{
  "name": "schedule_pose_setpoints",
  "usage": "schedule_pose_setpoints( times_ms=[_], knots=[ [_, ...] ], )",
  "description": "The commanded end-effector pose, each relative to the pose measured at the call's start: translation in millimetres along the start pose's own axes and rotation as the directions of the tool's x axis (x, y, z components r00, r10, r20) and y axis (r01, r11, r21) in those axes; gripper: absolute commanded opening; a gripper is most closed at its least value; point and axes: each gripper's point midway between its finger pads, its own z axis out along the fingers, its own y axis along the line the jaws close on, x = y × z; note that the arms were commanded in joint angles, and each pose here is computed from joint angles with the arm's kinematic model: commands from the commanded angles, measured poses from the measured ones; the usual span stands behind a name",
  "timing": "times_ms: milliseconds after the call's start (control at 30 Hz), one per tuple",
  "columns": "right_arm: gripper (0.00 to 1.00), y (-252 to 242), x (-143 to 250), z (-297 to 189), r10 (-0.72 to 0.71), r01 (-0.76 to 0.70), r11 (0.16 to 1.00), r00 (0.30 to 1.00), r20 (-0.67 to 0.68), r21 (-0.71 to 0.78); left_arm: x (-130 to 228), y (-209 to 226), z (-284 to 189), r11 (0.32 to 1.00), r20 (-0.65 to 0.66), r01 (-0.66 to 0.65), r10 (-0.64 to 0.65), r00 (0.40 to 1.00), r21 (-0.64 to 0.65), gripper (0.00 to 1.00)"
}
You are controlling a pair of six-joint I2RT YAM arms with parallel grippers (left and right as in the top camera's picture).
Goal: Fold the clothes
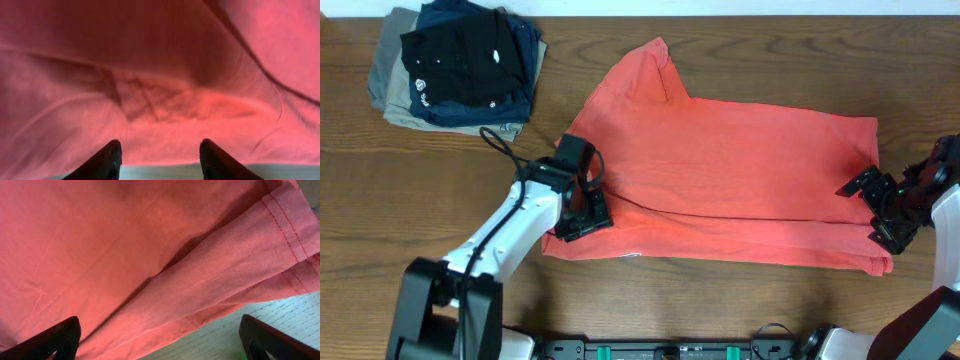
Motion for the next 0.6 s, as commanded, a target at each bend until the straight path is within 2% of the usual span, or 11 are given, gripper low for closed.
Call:
schedule_pose_setpoints(
  times_ms=[0, 300, 433, 567],
  knots=[
    [0.99, 3, 4, 2, -0.06, 0.06, 0.998, 0.998, -0.011, -0.003, -2, 6, 13, 0.999, -0.014, 0.035, -0.036, 0.999, -0.032, 0.5],
    [0.99, 1, 3, 2, -0.064, 0.064, 0.998, 0.998, -0.006, 0.01, -4, 23, 33, 0.99, -0.033, 0.078, -0.082, 0.996, -0.121, 0.47],
    [0.99, 1, 3, 2, -0.065, 0.065, 0.998, 0.998, -0.005, 0.01, -6, 22, 34, 0.99, -0.028, 0.076, -0.08, 0.996, -0.116, 0.41],
    [0.99, 1, 3, 2, -0.065, 0.065, 0.998, 0.998, -0.005, 0.01, -7, 20, 34, 0.991, -0.021, 0.075, -0.077, 0.997, -0.111, 0.28]
  ],
)
